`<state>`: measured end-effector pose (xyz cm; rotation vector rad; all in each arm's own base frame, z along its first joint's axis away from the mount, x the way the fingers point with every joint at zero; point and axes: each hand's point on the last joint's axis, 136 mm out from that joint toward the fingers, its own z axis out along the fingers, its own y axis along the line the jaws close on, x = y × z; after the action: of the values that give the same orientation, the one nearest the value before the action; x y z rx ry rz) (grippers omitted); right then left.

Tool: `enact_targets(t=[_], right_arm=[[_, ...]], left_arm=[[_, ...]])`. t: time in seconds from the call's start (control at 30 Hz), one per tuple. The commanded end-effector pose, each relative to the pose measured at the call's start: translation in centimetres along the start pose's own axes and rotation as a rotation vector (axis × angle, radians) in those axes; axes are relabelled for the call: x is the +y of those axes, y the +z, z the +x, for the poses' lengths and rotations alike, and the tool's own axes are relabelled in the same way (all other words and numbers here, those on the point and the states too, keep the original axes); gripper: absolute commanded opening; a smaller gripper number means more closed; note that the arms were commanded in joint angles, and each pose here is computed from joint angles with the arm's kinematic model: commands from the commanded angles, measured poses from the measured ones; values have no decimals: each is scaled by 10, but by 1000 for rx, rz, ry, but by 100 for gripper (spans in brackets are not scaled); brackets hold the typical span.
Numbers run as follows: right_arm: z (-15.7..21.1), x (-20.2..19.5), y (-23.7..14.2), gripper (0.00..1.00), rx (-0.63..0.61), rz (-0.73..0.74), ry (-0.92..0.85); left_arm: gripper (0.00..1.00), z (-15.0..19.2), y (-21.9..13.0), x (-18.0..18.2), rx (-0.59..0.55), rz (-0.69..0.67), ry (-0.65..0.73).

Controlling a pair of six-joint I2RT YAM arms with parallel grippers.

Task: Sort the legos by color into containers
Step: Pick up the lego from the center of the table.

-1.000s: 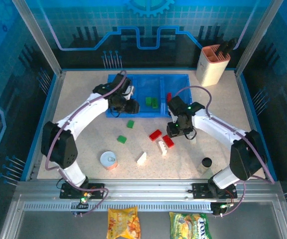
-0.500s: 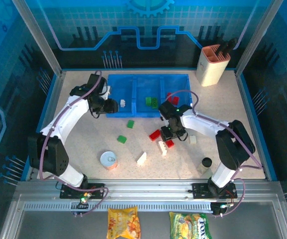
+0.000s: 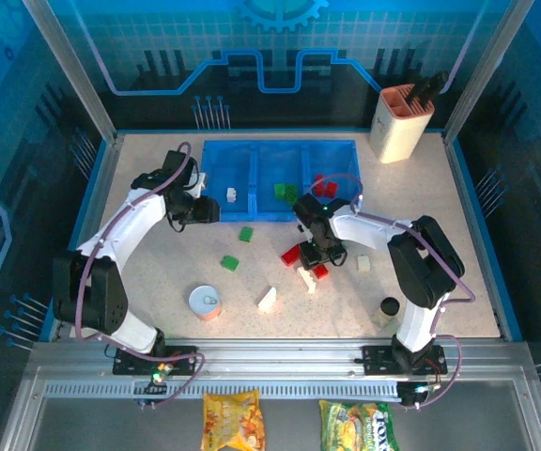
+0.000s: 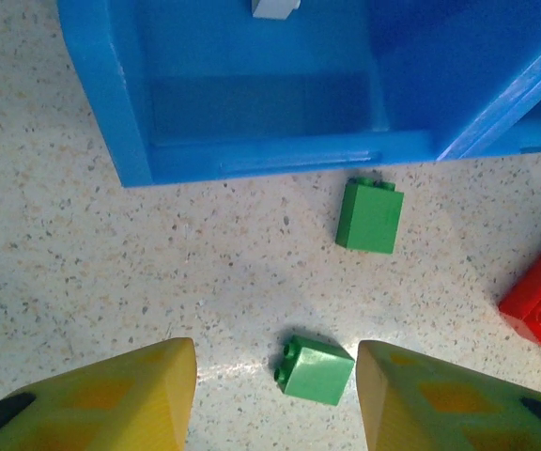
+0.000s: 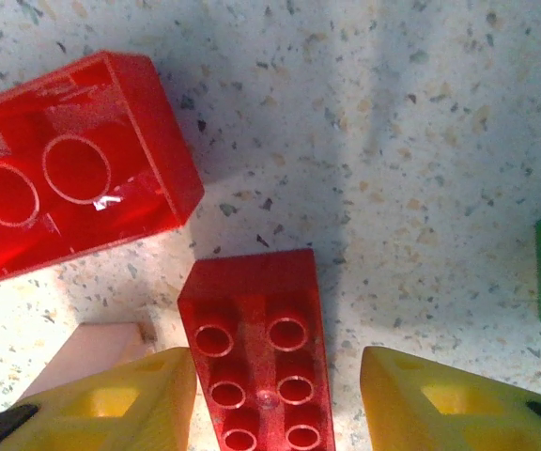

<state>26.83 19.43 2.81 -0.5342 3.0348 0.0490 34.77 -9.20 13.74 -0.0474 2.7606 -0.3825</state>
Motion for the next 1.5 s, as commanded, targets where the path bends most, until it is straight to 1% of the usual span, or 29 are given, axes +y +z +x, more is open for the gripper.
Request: enact_targets(t=[0.0,0.33,0.93,1.23,1.47], right_arm=[[-3,10,1,50,2,-13,-34],[-3,8,7,45,20,0,-31],[-7,6,-10,34,-14,8,-21],[-19,2,-36,32,-55,-18,23],[-41,-13,-66,32,-127,-82,108]], left_arm=[[49,0,-3,-1,-14,32,16],[49,-1,-3,0,-14,41,5],[49,-2,-5,-1,-22,51,0],[49,-3,-8,0,-34,53,1],[47,-4,-12,-3,-46,71,6]])
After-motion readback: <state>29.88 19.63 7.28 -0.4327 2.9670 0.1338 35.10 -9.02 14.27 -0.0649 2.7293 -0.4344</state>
